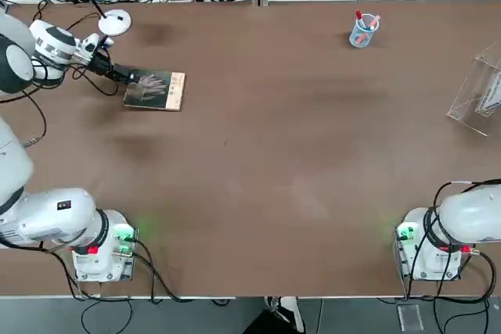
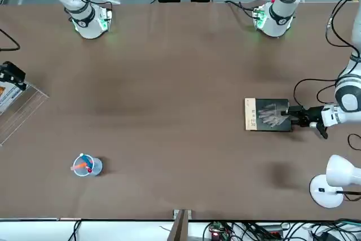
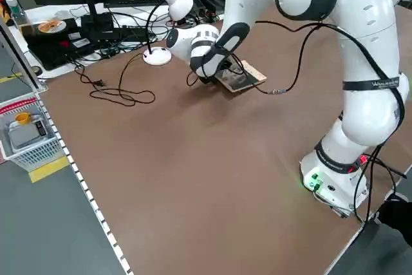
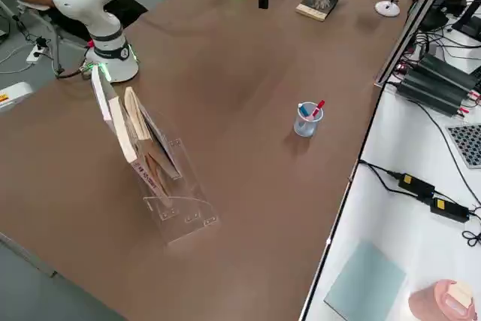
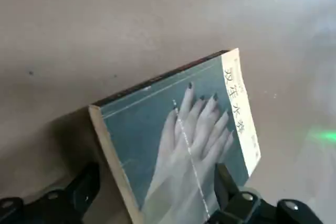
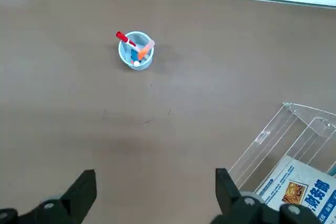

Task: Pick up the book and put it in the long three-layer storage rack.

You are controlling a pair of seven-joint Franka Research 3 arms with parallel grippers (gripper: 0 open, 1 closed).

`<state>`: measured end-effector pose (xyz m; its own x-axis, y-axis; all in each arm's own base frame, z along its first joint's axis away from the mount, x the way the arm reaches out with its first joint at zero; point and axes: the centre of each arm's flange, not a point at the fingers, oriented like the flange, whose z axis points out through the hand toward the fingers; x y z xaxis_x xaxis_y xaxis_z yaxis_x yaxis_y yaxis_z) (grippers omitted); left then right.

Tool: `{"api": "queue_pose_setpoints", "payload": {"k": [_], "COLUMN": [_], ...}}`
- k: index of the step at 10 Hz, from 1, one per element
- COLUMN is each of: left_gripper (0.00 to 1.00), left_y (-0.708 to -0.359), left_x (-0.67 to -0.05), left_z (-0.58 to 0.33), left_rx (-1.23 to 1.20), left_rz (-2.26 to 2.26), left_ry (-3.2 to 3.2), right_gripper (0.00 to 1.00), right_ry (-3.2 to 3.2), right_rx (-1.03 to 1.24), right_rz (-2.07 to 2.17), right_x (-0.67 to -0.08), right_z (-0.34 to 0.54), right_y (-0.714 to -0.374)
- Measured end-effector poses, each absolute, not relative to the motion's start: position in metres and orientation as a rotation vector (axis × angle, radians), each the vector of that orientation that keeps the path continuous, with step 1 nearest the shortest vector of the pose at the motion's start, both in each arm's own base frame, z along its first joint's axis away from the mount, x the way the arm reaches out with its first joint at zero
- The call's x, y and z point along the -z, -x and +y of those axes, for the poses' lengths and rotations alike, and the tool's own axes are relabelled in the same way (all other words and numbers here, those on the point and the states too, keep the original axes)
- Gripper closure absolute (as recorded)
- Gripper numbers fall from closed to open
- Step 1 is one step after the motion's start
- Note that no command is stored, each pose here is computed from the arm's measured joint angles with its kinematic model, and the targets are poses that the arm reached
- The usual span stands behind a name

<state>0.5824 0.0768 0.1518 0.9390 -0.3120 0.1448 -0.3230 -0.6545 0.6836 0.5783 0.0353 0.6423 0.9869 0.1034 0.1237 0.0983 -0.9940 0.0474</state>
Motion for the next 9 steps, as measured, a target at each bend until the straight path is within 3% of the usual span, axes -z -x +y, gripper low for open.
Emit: {"api": "queue_pose_setpoints", "payload": {"k": [9], "left_gripper": [0.04], "left_y": [-0.586], "left_x": [-0.147], "left_z": [0.088], "left_rx": [0.016], "left_rz": [-0.476], "left_ry": [-2.208], "right_gripper": [0.0], "right_ry": [-3.09], "right_rx": [-0.195], "right_rz": [0.157], "right_x": [-0.642], "right_z": [0.035], "right_y": [-0.578]}}
